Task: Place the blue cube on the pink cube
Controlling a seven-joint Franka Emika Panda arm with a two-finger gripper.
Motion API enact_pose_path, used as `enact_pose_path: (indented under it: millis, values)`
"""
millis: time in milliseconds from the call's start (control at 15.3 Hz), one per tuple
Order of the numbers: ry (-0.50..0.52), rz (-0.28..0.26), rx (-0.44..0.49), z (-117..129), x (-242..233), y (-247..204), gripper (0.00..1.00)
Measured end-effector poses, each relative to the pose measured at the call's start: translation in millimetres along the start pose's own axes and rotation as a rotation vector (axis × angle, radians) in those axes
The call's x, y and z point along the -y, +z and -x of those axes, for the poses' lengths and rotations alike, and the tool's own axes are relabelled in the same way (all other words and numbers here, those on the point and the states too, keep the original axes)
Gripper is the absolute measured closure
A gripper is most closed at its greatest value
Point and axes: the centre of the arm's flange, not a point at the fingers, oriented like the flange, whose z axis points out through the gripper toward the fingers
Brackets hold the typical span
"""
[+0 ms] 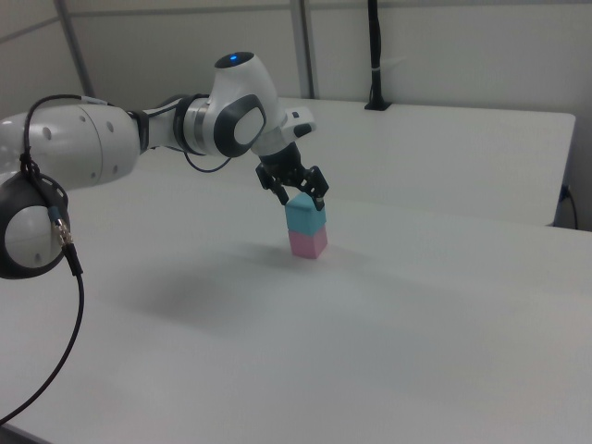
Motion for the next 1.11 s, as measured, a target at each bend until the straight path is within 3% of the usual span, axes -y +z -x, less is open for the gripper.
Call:
enact_pose_path:
  millis: [65, 262, 458, 523, 654, 785, 1112]
  values:
    - [0.005, 0.003, -0.001, -0.2, -3.1, -0.7, 0.00]
    - [0.017, -0.001, -0.026, -4.1, 0.9, -17.0, 0.00]
    - [0.050, -0.036, -0.051, -0.9, 19.8, -70.6, 0.00]
    - [0.050, -0.057, -0.031, 8.6, 26.5, -94.9, 0.00]
    - [0.020, -0.104, 0.089, 51.0, 34.0, -155.7, 0.00]
    - [-0.037, -0.082, 0.237, 103.6, 35.4, -203.3, 0.00]
    - [0.033, -0.087, 0.284, 161.5, -6.1, -237.4, 0.00]
